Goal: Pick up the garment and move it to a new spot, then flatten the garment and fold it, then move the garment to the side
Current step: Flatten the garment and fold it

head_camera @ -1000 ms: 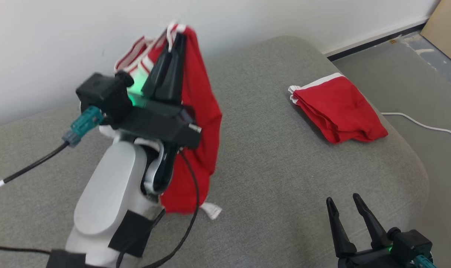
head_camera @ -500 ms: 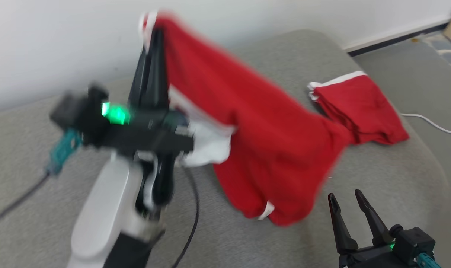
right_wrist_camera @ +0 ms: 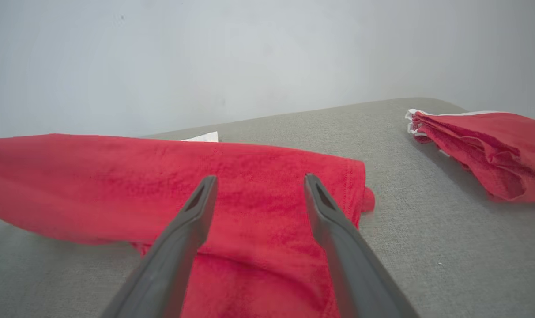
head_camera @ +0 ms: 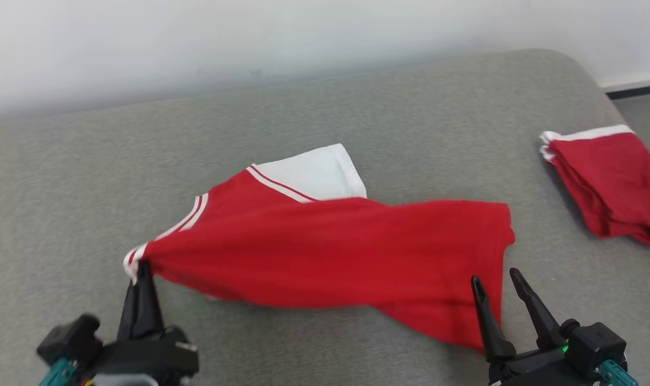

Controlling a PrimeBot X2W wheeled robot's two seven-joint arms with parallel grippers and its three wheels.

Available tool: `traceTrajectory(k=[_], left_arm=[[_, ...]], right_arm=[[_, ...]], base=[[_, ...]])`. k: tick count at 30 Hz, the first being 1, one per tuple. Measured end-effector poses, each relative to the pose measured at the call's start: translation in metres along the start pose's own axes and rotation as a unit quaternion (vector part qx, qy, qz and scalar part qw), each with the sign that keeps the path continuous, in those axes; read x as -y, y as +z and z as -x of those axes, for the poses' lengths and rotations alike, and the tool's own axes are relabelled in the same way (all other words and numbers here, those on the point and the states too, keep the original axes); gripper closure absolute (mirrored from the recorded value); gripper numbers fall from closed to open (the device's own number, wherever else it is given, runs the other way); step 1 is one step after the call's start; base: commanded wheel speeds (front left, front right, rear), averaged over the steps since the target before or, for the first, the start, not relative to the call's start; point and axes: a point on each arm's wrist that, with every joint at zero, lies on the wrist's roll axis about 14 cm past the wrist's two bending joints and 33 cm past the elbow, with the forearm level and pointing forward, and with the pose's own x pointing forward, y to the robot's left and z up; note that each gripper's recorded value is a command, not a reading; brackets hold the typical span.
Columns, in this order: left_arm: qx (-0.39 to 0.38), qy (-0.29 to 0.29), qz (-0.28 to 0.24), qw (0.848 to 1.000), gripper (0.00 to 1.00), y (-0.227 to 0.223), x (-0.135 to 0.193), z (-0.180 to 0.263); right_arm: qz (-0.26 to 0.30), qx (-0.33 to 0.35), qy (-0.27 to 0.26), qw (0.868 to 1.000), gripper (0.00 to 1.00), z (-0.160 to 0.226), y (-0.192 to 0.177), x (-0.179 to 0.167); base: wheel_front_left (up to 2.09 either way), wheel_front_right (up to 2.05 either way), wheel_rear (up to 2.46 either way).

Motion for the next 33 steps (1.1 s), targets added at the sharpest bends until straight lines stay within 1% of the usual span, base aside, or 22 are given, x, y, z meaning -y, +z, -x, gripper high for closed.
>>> traceTrajectory(k=[3,4,6,10,18,19,20,23,26,29,33], left_arm=[[-0.008,0.033,-0.004,0.999,1.0,-0.005,-0.023,0.017],[-0.008,0.033,-0.004,0.999,1.0,-0.005,-0.023,0.017],[-0.019,0.049,-0.008,0.999,1.0,-0.011,-0.033,0.028],[-0.052,0.067,-0.012,0.996,1.0,-0.03,-0.045,0.049],[-0.109,0.102,-0.043,0.988,1.0,-0.053,-0.068,0.078],[-0.116,0.108,-0.047,0.986,0.53,-0.055,-0.07,0.081],[-0.124,0.112,-0.05,0.985,0.0,-0.057,-0.073,0.083],[-0.147,0.124,-0.05,0.98,0.0,-0.064,-0.077,0.091],[-0.161,0.138,-0.043,0.976,0.0,-0.066,-0.084,0.098],[-0.171,0.151,-0.047,0.973,0.0,-0.063,-0.093,0.104],[-0.148,0.161,-0.059,0.974,0.0,-0.045,-0.102,0.102]], right_arm=[[0.0,-0.002,0.011,1.0,0.0,-0.005,-0.001,-0.005],[0.0,-0.002,0.011,1.0,0.0,-0.005,-0.001,-0.005],[-0.001,-0.003,0.017,1.0,0.0,-0.006,-0.002,-0.008],[-0.002,-0.003,0.023,1.0,0.0,-0.005,-0.002,-0.012],[-0.004,0.003,0.018,1.0,0.0,0.003,0.002,-0.01],[-0.005,0.003,0.017,1.0,0.0,0.004,0.002,-0.009],[-0.005,0.004,0.016,1.0,0.0,0.005,0.002,-0.009],[-0.005,0.007,0.015,1.0,0.0,0.008,0.004,-0.009],[-0.006,0.01,0.014,1.0,0.0,0.01,0.005,-0.009],[-0.006,0.012,0.013,1.0,0.0,0.012,0.007,-0.008],[-0.007,0.012,0.012,1.0,0.0,0.014,0.006,-0.008]], base=[[0.0,0.0,0.0],[0.0,0.0,0.0],[0.0,0.0,0.0],[0.0,0.0,0.0],[0.0,0.0,0.0],[0.0,0.0,0.0],[0.0,0.0,0.0],[0.0,0.0,0.0],[0.0,0.0,0.0],[0.0,0.0,0.0],[0.0,0.0,0.0]])
